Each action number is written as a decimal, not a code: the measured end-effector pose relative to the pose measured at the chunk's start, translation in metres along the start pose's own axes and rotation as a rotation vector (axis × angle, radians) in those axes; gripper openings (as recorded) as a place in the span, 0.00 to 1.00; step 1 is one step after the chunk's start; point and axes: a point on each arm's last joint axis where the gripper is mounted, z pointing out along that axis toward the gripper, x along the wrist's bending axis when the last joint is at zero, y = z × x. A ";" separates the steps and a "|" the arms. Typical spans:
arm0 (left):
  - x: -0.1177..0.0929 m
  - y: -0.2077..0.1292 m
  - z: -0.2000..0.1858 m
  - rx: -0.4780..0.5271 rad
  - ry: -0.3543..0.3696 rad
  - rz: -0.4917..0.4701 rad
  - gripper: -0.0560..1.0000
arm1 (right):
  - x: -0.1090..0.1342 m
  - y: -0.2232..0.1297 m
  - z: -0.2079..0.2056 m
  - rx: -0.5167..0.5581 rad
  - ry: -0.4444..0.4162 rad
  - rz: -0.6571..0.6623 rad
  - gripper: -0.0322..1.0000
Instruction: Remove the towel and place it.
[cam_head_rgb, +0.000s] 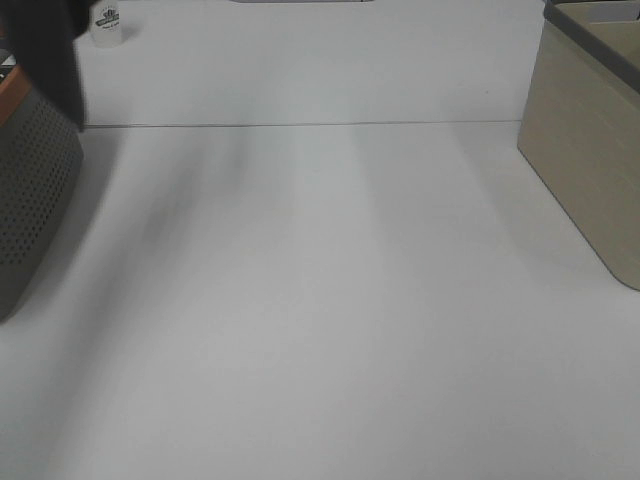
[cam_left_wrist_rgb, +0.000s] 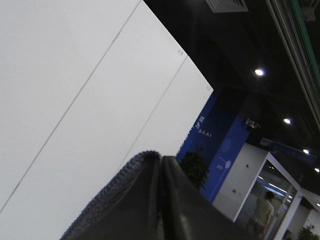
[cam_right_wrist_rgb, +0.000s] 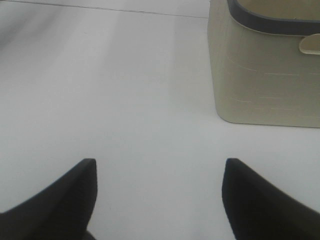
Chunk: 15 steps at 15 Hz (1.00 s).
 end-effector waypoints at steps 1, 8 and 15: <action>-0.002 -0.008 0.003 0.033 -0.026 0.017 0.05 | 0.000 0.000 0.000 0.000 0.000 0.000 0.71; 0.014 -0.084 0.004 0.580 -0.190 -0.010 0.05 | 0.000 0.000 0.000 0.000 0.000 0.000 0.71; 0.004 -0.105 -0.012 0.803 -0.453 0.015 0.05 | 0.012 0.002 0.000 -0.010 0.133 0.000 0.71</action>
